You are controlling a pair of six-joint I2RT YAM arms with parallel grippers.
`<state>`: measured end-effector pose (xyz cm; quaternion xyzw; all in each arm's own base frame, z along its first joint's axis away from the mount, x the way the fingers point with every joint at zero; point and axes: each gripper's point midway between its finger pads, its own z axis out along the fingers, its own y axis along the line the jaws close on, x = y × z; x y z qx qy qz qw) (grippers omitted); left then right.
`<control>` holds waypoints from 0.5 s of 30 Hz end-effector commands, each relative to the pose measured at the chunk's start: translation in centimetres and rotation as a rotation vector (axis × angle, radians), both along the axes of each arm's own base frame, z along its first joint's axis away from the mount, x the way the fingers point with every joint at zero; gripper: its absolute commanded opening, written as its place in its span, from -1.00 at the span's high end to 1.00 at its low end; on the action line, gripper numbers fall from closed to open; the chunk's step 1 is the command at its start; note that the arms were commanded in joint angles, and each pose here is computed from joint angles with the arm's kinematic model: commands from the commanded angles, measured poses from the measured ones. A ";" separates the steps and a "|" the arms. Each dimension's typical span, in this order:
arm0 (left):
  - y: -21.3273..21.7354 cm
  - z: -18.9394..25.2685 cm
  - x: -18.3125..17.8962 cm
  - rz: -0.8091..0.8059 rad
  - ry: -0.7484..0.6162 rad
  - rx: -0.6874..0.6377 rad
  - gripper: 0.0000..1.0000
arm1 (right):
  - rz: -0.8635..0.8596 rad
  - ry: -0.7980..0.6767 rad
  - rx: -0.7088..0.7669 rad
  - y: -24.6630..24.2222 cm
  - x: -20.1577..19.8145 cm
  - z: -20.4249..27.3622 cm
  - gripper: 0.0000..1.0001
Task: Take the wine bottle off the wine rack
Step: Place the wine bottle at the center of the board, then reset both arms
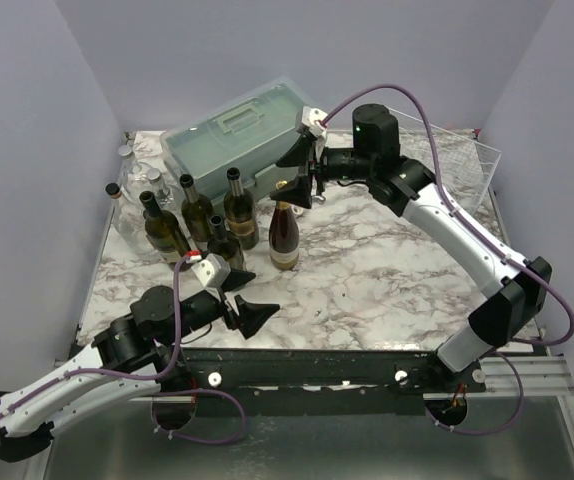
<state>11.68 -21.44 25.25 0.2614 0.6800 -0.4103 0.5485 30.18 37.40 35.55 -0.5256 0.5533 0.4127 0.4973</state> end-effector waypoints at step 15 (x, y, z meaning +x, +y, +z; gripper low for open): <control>-3.8 1.9 -0.7 -0.126 0.034 -0.028 -0.97 | -0.197 -0.113 -0.056 -10.2 -1.9 3.6 -0.98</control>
